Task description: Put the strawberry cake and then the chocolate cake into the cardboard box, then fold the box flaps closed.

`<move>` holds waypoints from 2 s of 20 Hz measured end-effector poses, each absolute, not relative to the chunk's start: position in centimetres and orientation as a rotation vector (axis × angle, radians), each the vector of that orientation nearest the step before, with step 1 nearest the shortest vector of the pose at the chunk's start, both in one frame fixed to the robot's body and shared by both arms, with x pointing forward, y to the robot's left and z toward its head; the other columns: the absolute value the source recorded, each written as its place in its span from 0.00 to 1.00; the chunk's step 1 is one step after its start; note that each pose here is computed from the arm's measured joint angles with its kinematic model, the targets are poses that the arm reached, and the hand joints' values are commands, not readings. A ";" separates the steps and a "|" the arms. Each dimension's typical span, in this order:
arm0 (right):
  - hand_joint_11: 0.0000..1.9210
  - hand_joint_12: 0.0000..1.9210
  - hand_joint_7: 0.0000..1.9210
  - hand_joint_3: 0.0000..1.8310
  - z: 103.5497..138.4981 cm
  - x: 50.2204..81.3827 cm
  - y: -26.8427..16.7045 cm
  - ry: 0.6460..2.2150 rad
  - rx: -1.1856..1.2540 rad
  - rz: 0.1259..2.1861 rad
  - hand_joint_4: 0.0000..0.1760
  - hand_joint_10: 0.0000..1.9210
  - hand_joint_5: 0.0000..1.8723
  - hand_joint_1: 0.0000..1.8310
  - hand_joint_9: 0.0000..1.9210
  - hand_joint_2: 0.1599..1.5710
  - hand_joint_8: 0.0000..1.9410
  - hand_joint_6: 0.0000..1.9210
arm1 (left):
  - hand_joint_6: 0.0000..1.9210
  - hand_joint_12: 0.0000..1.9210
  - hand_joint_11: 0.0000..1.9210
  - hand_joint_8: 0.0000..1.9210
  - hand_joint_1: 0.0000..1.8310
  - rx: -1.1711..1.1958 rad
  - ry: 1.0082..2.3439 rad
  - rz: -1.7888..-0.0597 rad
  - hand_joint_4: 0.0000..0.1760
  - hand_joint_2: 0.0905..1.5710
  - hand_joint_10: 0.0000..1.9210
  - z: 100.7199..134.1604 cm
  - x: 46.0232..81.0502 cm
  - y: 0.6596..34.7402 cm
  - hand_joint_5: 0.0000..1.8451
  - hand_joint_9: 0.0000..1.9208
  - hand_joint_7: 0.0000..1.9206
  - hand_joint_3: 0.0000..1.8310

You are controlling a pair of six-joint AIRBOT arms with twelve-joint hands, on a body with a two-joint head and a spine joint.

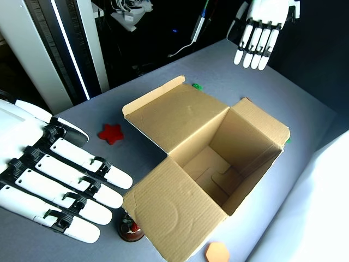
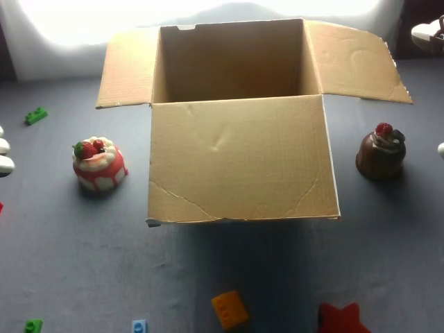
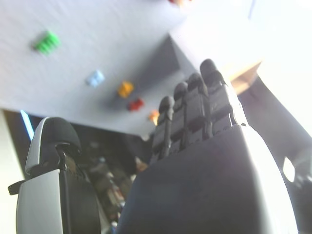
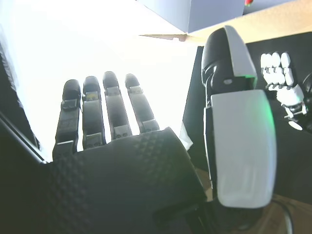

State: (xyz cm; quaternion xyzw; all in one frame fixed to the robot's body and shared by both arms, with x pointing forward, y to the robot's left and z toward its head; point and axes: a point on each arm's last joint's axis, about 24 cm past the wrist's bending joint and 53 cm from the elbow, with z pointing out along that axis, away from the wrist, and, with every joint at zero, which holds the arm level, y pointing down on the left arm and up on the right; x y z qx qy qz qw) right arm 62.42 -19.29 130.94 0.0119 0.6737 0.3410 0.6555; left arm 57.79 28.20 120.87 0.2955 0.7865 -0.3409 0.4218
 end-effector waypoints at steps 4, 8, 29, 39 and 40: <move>0.00 0.10 0.02 0.00 130.9 62.5 -19.4 1.528 0.033 0.775 0.10 0.00 0.01 0.26 0.03 0.62 0.00 0.00 | 0.00 0.27 0.00 0.00 0.38 0.728 1.982 -0.873 0.13 0.64 0.00 120.3 58.6 26.8 0.05 0.05 0.07 0.00; 0.00 0.14 0.01 0.00 130.9 62.5 -19.4 1.529 0.037 0.777 0.11 0.00 0.00 0.27 0.02 0.61 0.00 0.00 | 0.00 0.27 0.00 0.00 0.39 0.677 2.006 -0.906 0.16 0.62 0.00 119.4 59.9 25.5 0.04 0.05 0.05 0.00; 0.00 0.00 0.00 0.00 130.4 62.8 -19.8 1.548 0.083 0.794 0.15 0.00 0.00 0.58 0.00 0.61 0.00 0.00 | 0.00 0.20 0.00 0.00 0.60 0.661 2.018 -0.936 0.27 0.59 0.00 113.9 66.8 19.3 0.00 0.00 0.00 0.00; 0.00 0.00 0.00 0.00 130.2 62.7 -19.7 1.559 0.079 0.795 0.21 0.00 0.00 0.62 0.00 0.58 0.00 0.00 | 0.00 0.20 0.00 0.00 0.60 0.619 2.020 -0.882 0.31 0.58 0.00 112.4 70.9 18.9 0.00 0.01 0.00 0.00; 0.00 0.00 0.00 0.00 130.2 62.7 -19.7 1.560 0.079 0.795 0.21 0.00 0.00 0.62 0.00 0.58 0.00 0.00 | 0.00 0.19 0.00 0.00 0.60 0.618 2.020 -0.880 0.32 0.58 0.00 112.3 71.3 18.8 0.00 0.01 0.00 0.00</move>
